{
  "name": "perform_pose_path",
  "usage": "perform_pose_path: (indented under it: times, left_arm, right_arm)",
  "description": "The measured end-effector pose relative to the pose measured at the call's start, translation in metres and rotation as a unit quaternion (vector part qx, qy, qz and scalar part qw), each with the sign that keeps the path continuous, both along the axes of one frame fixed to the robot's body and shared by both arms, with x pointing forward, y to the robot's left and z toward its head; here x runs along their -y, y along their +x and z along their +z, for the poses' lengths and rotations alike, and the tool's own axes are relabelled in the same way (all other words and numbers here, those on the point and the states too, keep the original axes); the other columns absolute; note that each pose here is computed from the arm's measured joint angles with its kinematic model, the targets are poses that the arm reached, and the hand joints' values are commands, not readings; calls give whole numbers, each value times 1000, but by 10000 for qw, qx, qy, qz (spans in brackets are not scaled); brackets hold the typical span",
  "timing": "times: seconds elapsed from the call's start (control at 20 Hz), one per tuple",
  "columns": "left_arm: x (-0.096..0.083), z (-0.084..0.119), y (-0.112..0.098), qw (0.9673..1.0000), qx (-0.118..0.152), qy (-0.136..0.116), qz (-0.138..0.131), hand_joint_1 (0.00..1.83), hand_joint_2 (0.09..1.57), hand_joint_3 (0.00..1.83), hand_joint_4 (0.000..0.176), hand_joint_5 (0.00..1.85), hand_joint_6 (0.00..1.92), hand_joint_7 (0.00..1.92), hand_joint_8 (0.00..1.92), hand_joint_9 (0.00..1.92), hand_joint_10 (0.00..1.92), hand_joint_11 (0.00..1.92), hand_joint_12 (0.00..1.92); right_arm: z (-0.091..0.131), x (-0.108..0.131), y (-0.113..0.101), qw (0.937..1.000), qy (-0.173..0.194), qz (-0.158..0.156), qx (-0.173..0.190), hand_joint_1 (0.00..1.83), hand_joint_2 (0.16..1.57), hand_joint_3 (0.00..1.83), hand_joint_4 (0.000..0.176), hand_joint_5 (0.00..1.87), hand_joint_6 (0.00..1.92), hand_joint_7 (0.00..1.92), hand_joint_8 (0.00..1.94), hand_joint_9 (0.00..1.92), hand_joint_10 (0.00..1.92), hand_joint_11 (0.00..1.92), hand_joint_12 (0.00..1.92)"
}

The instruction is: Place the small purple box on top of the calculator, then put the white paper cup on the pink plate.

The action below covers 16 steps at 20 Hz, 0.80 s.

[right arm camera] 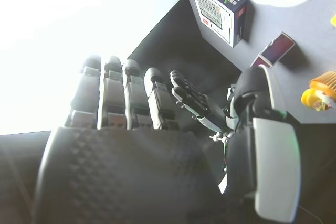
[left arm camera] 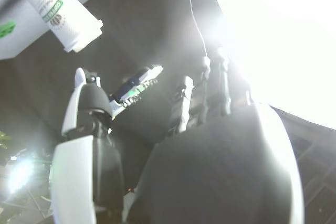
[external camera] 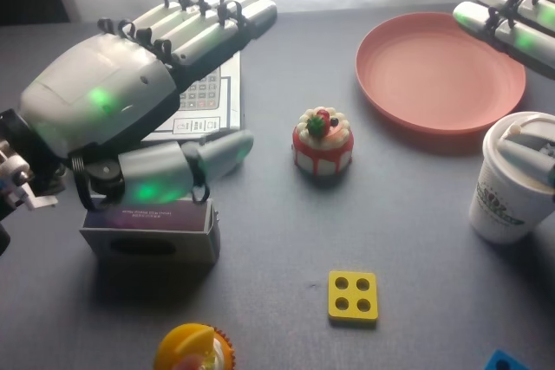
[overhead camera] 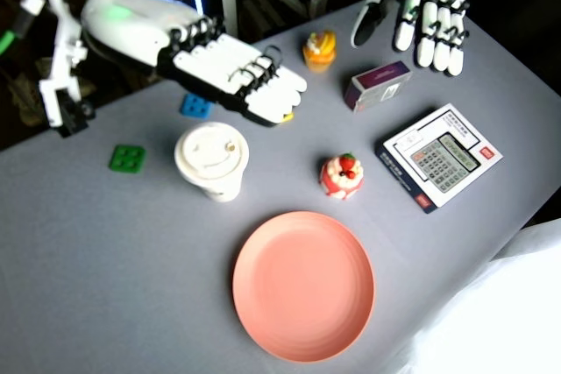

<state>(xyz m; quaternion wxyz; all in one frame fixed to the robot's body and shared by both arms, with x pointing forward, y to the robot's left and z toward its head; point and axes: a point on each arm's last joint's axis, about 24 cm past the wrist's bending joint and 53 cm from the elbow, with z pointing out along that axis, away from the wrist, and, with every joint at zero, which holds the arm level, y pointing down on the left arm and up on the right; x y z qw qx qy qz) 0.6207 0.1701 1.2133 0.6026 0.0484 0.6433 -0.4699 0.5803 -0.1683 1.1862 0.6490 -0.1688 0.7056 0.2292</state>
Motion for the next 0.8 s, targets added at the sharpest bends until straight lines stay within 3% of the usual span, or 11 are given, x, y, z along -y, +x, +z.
perform_pose_path:
  times: [0.2,0.35,0.6,0.65,0.75,0.8]
  left_arm:
    - [0,0,0,10000,5,-3,0,332,1327,0,0,0,0,0,0,0,0,0,0]
    - [-1,-2,-1,10000,-26,36,4,519,1146,0,0,0,0,0,0,0,0,0,0]
    - [-24,-17,-3,9987,-317,313,258,719,994,0,0,0,0,0,0,0,0,0,0]
    - [-30,-20,-3,9980,-371,381,329,860,961,0,6,0,0,0,0,0,0,0,0]
    - [-35,-28,-2,9969,-510,436,418,920,952,0,0,0,0,7,2,0,0,0,0]
    - [-38,-34,-3,9959,-603,492,453,974,944,0,7,6,2,26,9,0,0,0,0]
  right_arm:
    - [0,0,0,10000,8,3,0,121,1271,35,0,0,0,0,0,0,0,0,0]
    - [0,1,1,10000,25,-24,-13,230,1264,21,0,0,0,0,0,0,0,0,0]
    - [0,2,2,10000,51,-63,-34,177,1261,12,0,0,0,0,0,0,0,0,0]
    - [-1,2,2,10000,55,-72,-40,224,1259,9,0,0,0,0,0,0,0,0,0]
    - [-1,3,2,9999,70,-93,-49,253,1263,9,0,0,0,0,0,0,0,0,0]
    - [-1,3,2,9999,71,-94,-50,283,1263,7,0,0,0,0,0,0,0,0,0]
